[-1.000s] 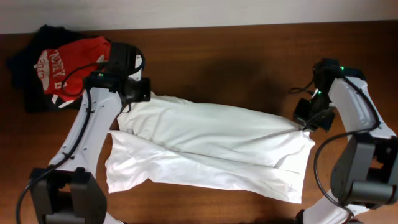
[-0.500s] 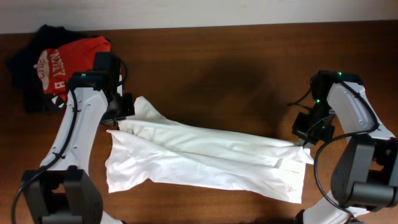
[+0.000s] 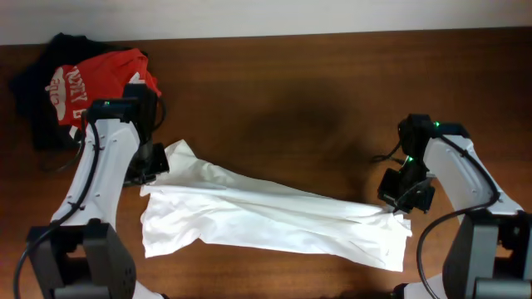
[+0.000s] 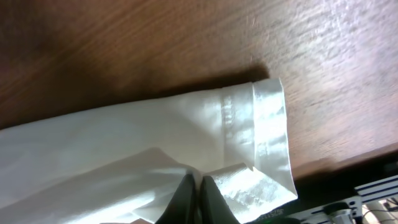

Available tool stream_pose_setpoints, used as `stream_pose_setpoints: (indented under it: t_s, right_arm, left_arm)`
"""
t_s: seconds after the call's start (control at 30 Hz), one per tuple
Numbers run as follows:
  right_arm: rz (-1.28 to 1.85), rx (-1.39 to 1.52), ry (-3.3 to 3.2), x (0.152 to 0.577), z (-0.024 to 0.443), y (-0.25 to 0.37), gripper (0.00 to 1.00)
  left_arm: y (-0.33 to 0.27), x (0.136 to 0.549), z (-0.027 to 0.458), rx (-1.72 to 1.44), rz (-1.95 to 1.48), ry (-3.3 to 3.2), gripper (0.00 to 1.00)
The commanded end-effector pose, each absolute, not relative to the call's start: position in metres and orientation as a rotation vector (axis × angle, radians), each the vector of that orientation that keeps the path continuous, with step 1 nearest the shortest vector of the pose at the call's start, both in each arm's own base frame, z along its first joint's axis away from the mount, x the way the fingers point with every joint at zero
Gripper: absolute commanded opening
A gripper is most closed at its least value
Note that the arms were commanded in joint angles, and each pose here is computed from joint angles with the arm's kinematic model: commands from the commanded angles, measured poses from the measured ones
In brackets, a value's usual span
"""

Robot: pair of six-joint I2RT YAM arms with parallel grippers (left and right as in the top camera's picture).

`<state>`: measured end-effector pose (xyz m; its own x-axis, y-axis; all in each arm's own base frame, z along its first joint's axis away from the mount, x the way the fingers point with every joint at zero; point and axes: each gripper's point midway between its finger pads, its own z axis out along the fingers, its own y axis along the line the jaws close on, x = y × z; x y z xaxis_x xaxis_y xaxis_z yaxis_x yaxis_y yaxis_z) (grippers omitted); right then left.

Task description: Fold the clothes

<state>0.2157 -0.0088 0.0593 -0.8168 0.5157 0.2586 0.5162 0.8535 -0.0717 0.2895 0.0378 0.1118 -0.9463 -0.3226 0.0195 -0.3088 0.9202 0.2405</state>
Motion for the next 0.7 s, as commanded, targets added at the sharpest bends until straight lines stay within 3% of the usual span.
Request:
stream_pose_setpoints:
  t_s: [0.0, 0.13, 0.17, 0.23, 0.27, 0.33, 0.4, 0.53, 0.6, 0.63, 0.67]
  right_arm:
    - [0.005, -0.801, -2.769, 0.211, 0.06, -0.008, 0.04]
    - [0.002, -0.799, -2.765, 0.209, 0.056, -0.007, 0.04]
    - [0.003, -0.798, -2.761, 0.207, 0.055, -0.007, 0.1]
    - [0.006, -0.795, -2.752, 0.205, 0.054, -0.007, 0.41]
    - [0.006, -0.794, -2.75, 0.204, 0.054, -0.007, 0.61]
    - [0.007, -0.789, -2.747, 0.203, 0.055, -0.007, 0.65]
    - [0.008, -0.792, -2.739, 0.203, 0.06, -0.007, 0.66]
    - [-0.029, -0.731, -2.797, 0.221, 0.084, -0.007, 0.69]
    - [-0.198, -0.644, -2.846, 0.235, 0.092, 0.01, 0.69]
    - [-0.23, -0.626, -2.853, 0.237, 0.092, 0.013, 0.59]
    - [-0.231, -0.621, -2.853, 0.237, 0.09, 0.014, 0.36]
  left_arm:
    - [0.055, 0.27, 0.088, 0.579, -0.43, -2.94, 0.01]
    - [0.065, 0.262, 0.069, 0.633, -0.426, -2.92, 0.01]
    - [0.067, 0.263, 0.068, 0.645, -0.425, -2.921, 0.01]
    - [0.071, 0.263, 0.068, 0.663, -0.423, -2.92, 0.27]
    - [0.071, 0.263, 0.068, 0.669, -0.423, -2.918, 0.33]
    - [0.072, 0.263, 0.068, 0.663, -0.422, -2.92, 0.34]
    - [0.071, 0.266, 0.071, 0.667, -0.416, -2.929, 0.33]
    - [0.065, 0.277, 0.089, 0.678, -0.354, -2.957, 0.2]
    - [0.037, 0.293, 0.097, 0.584, -0.119, -3.023, 0.18]
    - [0.021, 0.299, 0.096, 0.507, -0.001, -3.048, 0.17]
    - [0.004, 0.303, 0.096, 0.414, 0.109, -3.066, 0.12]
